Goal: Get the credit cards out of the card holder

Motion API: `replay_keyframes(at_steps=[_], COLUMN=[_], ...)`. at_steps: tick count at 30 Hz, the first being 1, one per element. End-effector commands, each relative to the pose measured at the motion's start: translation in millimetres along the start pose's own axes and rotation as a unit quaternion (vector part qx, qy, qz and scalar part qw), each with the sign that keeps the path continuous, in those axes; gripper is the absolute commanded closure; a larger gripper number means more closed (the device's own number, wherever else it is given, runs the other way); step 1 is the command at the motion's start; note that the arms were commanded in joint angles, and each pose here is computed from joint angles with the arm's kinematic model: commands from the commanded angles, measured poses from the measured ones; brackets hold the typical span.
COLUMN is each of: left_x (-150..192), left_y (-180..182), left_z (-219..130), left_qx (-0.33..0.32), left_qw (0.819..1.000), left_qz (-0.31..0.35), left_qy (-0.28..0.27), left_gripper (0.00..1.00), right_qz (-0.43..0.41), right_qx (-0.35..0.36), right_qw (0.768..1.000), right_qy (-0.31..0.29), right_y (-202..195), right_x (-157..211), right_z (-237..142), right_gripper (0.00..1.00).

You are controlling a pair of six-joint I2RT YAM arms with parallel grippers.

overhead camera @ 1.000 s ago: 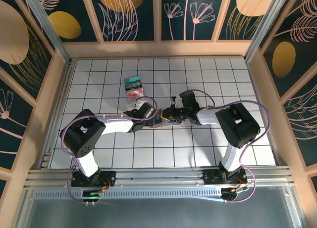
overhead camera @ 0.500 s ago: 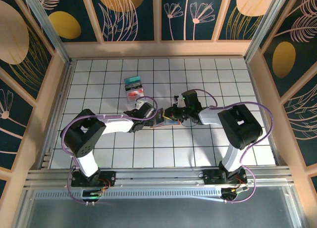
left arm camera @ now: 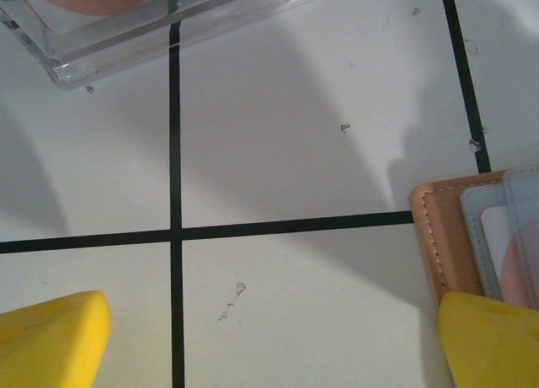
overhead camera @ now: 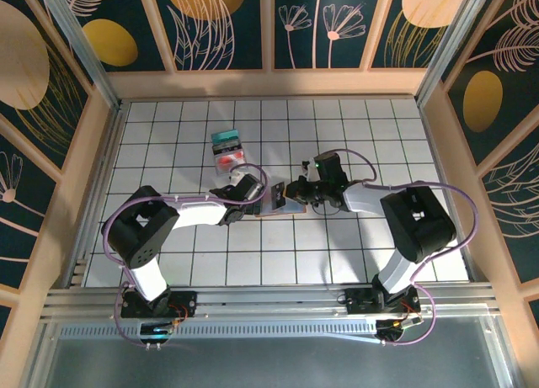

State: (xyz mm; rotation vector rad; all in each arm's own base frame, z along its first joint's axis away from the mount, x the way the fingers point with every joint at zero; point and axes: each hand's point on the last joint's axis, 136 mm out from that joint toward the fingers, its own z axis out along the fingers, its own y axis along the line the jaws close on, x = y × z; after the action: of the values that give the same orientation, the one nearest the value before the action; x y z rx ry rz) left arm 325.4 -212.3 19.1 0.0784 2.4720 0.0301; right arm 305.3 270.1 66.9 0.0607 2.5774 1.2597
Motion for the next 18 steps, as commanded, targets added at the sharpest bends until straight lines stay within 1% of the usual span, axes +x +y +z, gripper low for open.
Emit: replay_keyframes(at_steps=[1,4,5,14,16,18], left_x=[6,-2,-12,-44,-52,-61], left_y=[5,1,-1,-6,-9,-12], left_z=[-8,-13,-21,-44,-50,-59], left_qx=[-0.007,0.002,0.012,0.044,0.065,0.099], left_qw=[1.0,1.0,1.0,0.997,0.994,0.988], left_qz=[0.01,0.003,-0.005,-0.052,-0.071,-0.096], left_qy=[0.024,0.016,0.003,-0.04,-0.049,-0.062], left_gripper=[0.01,0.01,0.01,0.01,0.01,0.01], right_qz=[-0.021,-0.026,-0.027,-0.035,-0.037,-0.041], right_qx=[0.01,0.018,0.019,0.019,0.012,0.0], right_qw=[0.999,0.999,0.999,0.997,0.996,0.995], right_qy=[-0.026,-0.036,-0.041,-0.071,-0.079,-0.09], right_y=[6,6,6,9,12,17], right_x=[-13,-17,-19,-28,-29,-31], right_z=[-13,-19,-21,-37,-39,-44], right_gripper=[1.0,1.0,1.0,1.0,1.0,1.0])
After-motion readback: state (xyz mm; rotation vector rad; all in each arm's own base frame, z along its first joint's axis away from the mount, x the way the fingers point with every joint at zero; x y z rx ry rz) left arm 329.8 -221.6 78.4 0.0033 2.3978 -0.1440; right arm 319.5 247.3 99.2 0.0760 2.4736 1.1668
